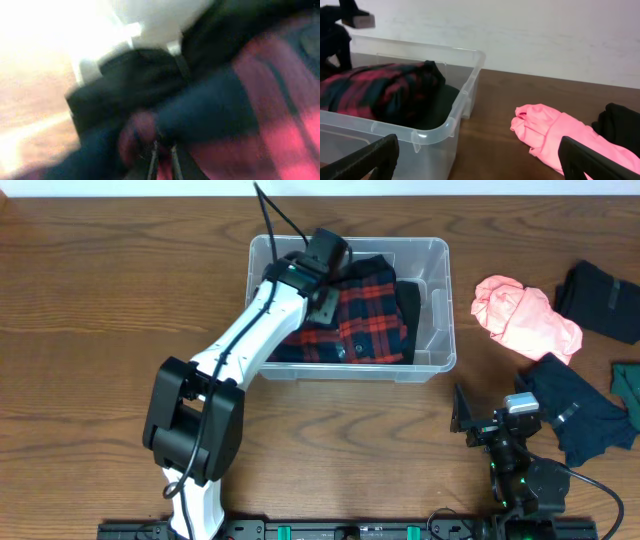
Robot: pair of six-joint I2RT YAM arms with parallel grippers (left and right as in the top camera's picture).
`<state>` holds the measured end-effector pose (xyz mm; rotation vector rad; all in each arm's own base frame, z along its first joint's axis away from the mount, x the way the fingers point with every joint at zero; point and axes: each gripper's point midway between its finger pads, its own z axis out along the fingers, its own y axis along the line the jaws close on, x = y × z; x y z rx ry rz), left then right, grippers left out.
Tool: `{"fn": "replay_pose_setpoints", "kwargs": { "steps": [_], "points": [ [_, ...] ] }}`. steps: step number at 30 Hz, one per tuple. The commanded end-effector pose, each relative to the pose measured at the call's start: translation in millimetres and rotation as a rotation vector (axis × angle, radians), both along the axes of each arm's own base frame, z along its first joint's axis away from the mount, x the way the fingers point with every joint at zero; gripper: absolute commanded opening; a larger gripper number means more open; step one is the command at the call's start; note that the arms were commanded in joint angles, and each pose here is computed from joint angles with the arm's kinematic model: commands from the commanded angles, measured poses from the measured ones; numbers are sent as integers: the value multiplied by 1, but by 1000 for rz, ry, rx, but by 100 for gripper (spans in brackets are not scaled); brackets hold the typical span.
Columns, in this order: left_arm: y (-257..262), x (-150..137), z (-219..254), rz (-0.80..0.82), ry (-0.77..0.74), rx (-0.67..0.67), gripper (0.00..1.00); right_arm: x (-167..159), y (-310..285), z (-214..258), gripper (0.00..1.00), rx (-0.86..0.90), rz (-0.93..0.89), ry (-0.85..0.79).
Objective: Pack container
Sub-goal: 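Press and smooth the plaid shirt flat inside the bin with the left gripper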
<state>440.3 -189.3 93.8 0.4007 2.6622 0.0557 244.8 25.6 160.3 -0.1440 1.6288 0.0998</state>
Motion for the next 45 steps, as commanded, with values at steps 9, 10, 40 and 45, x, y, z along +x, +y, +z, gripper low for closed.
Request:
{"fn": "replay_pose_setpoints", "kwargs": {
  "steps": [9, 10, 40, 45],
  "points": [
    [29, 17, 22, 7, -53, 33, 9, 0, 2, -2, 99, -5, 8, 2],
    [29, 15, 33, 6, -67, 26, 9, 0, 2, -2, 99, -5, 8, 2],
    [-120, -65, 19, -266, 82, -171, 9, 0, 2, -2, 99, -5, 8, 2],
    [-136, -68, -19, -293, 151, -185, 11, 0, 2, -2, 99, -5, 8, 2]
  ]
}}
